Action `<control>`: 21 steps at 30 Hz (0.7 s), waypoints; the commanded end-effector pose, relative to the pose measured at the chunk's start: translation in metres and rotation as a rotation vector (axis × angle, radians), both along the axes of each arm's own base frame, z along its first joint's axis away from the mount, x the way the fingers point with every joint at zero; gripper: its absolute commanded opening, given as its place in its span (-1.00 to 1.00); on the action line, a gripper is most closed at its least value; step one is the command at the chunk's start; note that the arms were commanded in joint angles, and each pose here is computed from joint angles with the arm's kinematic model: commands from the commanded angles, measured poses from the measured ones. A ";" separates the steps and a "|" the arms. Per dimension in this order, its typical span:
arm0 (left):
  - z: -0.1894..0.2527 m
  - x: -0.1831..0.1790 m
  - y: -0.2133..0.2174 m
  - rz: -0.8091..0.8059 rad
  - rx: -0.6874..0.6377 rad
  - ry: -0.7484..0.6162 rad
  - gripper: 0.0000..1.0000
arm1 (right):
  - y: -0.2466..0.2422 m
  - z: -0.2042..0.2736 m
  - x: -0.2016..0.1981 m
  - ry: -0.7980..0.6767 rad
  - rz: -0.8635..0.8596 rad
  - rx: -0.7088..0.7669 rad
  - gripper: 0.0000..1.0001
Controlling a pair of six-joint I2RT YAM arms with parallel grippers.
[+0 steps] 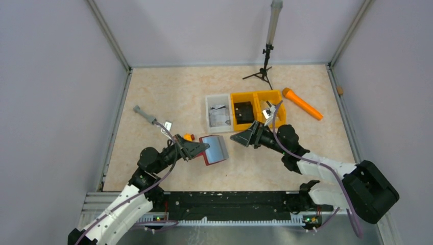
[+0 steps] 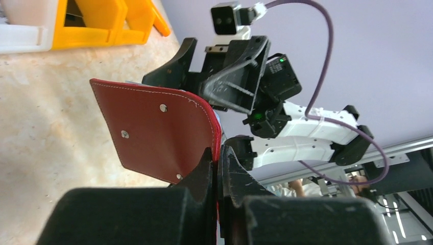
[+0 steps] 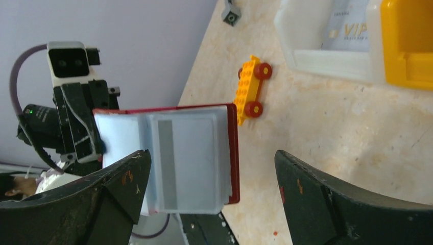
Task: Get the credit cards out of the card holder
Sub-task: Place the credit card in the storage box, then remove the credit card from the card holder.
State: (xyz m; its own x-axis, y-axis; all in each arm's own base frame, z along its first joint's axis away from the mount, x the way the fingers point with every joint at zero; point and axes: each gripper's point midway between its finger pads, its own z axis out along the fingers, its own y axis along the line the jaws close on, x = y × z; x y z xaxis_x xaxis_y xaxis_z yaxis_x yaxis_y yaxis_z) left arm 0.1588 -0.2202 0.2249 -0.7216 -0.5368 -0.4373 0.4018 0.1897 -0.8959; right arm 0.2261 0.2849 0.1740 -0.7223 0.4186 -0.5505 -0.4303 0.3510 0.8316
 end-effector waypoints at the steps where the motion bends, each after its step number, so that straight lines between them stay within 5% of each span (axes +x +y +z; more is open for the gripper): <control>1: 0.059 -0.005 0.001 -0.021 -0.170 -0.124 -1.00 | -0.008 -0.011 -0.027 0.083 0.114 -0.037 0.90; 8: 0.086 -0.005 0.000 -0.051 -0.287 -0.139 -1.00 | -0.023 0.033 -0.043 0.154 0.133 0.280 0.97; 21: 0.146 -0.009 -0.005 -0.125 -0.385 -0.223 -1.00 | -0.022 0.097 -0.052 0.205 0.253 0.546 0.98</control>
